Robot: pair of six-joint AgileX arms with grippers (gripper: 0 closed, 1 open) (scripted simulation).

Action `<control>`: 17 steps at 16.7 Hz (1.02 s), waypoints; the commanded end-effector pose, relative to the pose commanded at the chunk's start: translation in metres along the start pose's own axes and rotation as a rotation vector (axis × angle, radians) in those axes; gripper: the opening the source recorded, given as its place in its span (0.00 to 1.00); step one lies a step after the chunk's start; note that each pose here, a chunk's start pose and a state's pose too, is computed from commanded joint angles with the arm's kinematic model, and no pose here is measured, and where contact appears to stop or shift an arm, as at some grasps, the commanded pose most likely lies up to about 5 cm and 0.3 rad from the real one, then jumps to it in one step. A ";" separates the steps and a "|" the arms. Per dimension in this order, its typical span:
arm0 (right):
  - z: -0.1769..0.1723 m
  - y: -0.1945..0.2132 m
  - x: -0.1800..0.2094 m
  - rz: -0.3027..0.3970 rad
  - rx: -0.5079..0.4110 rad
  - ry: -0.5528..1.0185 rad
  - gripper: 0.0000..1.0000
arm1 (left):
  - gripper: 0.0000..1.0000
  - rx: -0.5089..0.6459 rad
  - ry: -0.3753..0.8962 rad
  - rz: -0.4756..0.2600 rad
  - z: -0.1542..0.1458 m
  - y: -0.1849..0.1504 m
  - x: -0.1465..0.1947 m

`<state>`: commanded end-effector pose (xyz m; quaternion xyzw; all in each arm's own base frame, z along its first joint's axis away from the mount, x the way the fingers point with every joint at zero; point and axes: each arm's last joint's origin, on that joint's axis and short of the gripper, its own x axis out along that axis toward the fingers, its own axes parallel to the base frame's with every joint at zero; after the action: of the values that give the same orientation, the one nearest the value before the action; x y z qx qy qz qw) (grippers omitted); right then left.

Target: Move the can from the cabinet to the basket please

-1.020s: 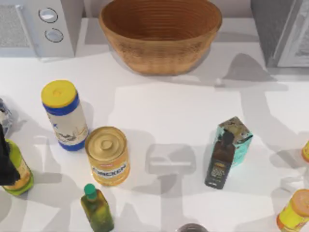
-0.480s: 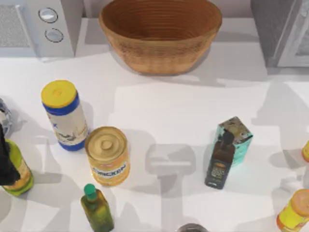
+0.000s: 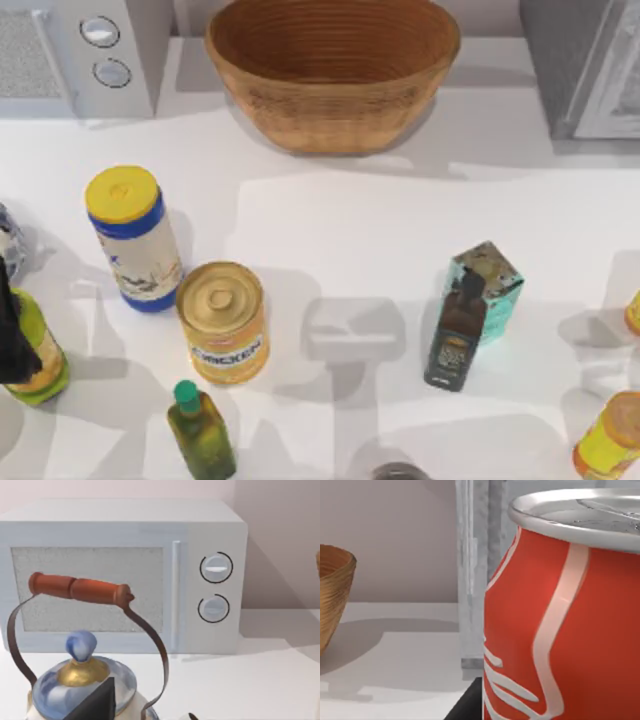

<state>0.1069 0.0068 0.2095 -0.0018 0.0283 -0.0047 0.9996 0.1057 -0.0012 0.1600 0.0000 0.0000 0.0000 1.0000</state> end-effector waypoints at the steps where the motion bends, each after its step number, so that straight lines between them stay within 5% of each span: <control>1: -0.015 -0.002 0.000 0.002 0.002 -0.011 0.00 | 1.00 0.000 0.000 0.000 0.000 0.000 0.000; 5: -0.048 -0.007 0.002 0.009 0.004 -0.053 0.00 | 1.00 0.000 0.000 0.000 0.000 0.000 0.000; 11: -0.052 -0.008 0.003 0.011 0.005 -0.040 0.00 | 1.00 0.000 0.000 0.000 0.000 0.000 0.000; 17: 0.013 -0.001 0.004 0.040 0.003 -0.149 0.00 | 1.00 0.000 0.000 0.000 0.000 0.000 0.000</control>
<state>0.1121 0.0063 0.2221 -0.0003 -0.0464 0.0156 0.9988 0.1057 -0.0012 0.1600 0.0000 0.0000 0.0000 1.0000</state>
